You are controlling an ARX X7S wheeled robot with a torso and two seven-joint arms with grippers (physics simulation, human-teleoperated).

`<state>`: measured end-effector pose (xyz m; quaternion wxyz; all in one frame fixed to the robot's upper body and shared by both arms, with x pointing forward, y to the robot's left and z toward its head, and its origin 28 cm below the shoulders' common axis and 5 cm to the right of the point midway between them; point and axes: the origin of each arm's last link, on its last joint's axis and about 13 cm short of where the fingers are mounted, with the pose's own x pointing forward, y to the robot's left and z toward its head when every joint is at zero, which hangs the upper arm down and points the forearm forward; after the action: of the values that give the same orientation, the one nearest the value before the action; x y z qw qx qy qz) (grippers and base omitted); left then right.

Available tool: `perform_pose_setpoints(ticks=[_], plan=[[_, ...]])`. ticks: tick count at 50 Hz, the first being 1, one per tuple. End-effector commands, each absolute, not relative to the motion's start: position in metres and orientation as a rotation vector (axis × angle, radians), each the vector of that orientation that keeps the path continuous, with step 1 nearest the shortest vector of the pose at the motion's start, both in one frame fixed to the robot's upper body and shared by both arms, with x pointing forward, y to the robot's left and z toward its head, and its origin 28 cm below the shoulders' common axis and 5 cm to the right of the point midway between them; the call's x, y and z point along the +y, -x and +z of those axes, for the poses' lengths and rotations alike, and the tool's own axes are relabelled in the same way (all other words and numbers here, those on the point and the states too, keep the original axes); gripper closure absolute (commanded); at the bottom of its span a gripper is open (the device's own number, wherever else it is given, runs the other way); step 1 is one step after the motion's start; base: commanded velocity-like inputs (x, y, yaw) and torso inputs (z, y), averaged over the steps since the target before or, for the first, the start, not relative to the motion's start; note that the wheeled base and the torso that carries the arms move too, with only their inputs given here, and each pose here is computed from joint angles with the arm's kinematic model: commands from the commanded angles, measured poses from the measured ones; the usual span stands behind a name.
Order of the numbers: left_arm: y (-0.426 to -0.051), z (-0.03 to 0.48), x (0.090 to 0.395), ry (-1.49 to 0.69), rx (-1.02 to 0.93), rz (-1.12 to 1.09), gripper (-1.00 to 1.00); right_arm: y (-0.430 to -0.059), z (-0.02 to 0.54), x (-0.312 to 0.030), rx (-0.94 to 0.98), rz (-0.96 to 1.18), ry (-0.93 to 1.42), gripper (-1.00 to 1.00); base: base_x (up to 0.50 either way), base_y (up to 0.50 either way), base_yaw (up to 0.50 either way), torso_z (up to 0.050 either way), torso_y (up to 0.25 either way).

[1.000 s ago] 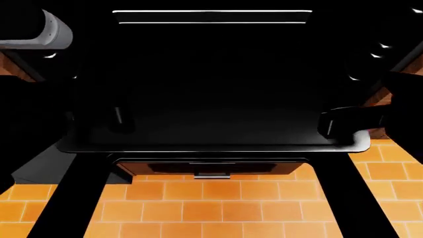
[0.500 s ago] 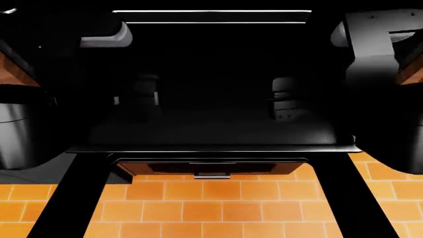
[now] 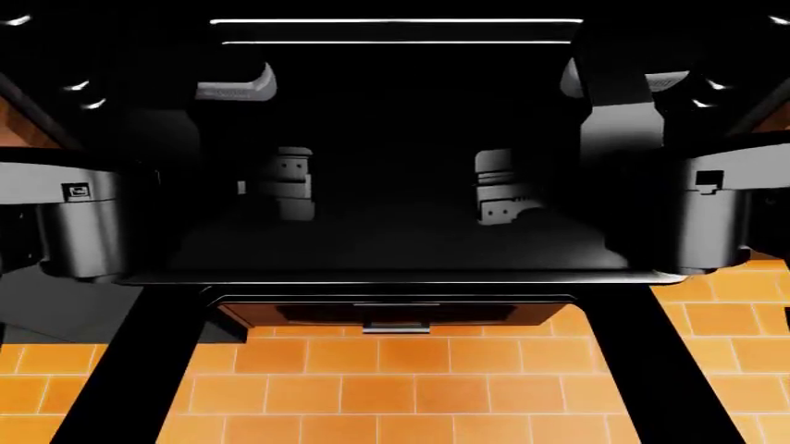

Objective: Fully slide the oven rack out.

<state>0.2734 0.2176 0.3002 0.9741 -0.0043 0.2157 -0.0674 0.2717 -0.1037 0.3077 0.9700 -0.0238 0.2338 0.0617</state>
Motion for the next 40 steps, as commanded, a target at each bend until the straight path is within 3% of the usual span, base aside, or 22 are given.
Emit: perform_pose_setpoints(ticks=[1, 40], plan=[[-0.280, 0.286, 0.218, -0.011, 0.462, -0.107, -1.00, -0.284, 0.297, -0.104, 0.520, 0.104, 0.063, -1.00, 0.00, 0.00, 0.00, 0.000, 0.000], [-0.277, 0.232, 0.223, -0.026, 0.569, -0.037, -1.00, -0.288, 0.250, -0.121, 0.630, 0.034, 0.097, -1.00, 0.00, 0.00, 0.00, 0.000, 0.000]])
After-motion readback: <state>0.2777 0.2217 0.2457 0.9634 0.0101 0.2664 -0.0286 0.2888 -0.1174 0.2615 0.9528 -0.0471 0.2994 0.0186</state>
